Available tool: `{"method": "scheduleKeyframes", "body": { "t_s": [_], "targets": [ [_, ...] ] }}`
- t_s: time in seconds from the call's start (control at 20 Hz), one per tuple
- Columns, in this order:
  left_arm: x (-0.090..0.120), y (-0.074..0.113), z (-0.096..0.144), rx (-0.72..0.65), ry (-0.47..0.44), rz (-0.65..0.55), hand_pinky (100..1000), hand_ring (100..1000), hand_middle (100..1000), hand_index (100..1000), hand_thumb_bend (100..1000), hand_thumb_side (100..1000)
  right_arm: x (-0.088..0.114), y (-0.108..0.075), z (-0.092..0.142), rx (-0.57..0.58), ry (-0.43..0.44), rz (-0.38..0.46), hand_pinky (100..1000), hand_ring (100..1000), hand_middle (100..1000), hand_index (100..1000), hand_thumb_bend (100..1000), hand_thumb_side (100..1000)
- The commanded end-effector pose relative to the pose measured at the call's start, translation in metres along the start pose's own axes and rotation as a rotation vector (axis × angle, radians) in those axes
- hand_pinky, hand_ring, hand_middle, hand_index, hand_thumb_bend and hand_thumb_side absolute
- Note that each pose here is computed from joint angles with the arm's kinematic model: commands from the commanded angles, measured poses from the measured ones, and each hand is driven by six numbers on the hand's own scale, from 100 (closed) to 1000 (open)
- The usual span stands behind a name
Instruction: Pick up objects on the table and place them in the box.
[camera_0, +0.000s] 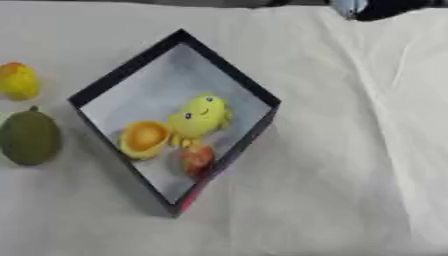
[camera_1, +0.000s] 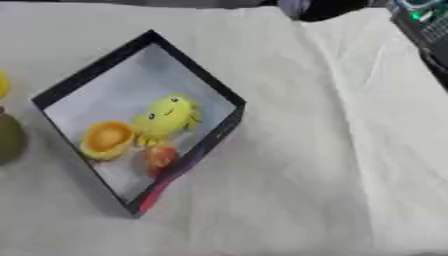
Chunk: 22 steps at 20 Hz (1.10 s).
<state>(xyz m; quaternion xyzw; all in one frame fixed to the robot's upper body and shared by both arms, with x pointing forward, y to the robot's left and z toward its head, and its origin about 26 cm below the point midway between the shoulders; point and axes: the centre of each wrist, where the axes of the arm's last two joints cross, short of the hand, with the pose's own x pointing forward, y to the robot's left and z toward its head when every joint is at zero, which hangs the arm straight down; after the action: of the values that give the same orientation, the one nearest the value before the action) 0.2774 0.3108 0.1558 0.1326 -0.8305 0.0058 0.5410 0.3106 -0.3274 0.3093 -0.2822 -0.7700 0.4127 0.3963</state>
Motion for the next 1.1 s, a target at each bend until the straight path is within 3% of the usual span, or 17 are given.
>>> {"method": "scheduleKeyframes", "body": {
  "t_s": [0.05,0.25,0.45,0.75,0.95,1.1],
  "targets": [
    [0.019,0.011,-0.011,-0.048,-0.100,-0.097,888,718,741,829,100,852,-0.003,-0.021,0.015,-0.166,0.018,-0.060,903,784,724,860,100,325],
    [0.035,0.021,-0.022,-0.136,-0.184,-0.274,876,728,746,843,100,818,-0.026,-0.006,0.030,-0.249,0.065,-0.258,928,804,748,877,100,462],
    [0.046,0.032,-0.027,-0.351,-0.153,-0.534,872,755,770,880,100,813,-0.046,0.005,0.040,-0.317,0.092,-0.435,928,793,737,869,100,550],
    [0.063,0.048,-0.033,-0.689,0.018,-0.849,885,813,800,884,320,598,-0.060,0.012,0.049,-0.364,0.166,-0.484,921,775,718,855,100,581],
    [0.073,0.053,-0.038,-0.802,0.091,-1.007,896,844,805,872,448,459,-0.061,0.014,0.051,-0.387,0.175,-0.491,916,764,705,848,100,585],
    [0.078,0.055,-0.040,-0.825,0.129,-1.115,890,856,808,867,488,340,-0.063,0.016,0.052,-0.402,0.190,-0.501,914,758,698,844,100,595]
  ]
}}
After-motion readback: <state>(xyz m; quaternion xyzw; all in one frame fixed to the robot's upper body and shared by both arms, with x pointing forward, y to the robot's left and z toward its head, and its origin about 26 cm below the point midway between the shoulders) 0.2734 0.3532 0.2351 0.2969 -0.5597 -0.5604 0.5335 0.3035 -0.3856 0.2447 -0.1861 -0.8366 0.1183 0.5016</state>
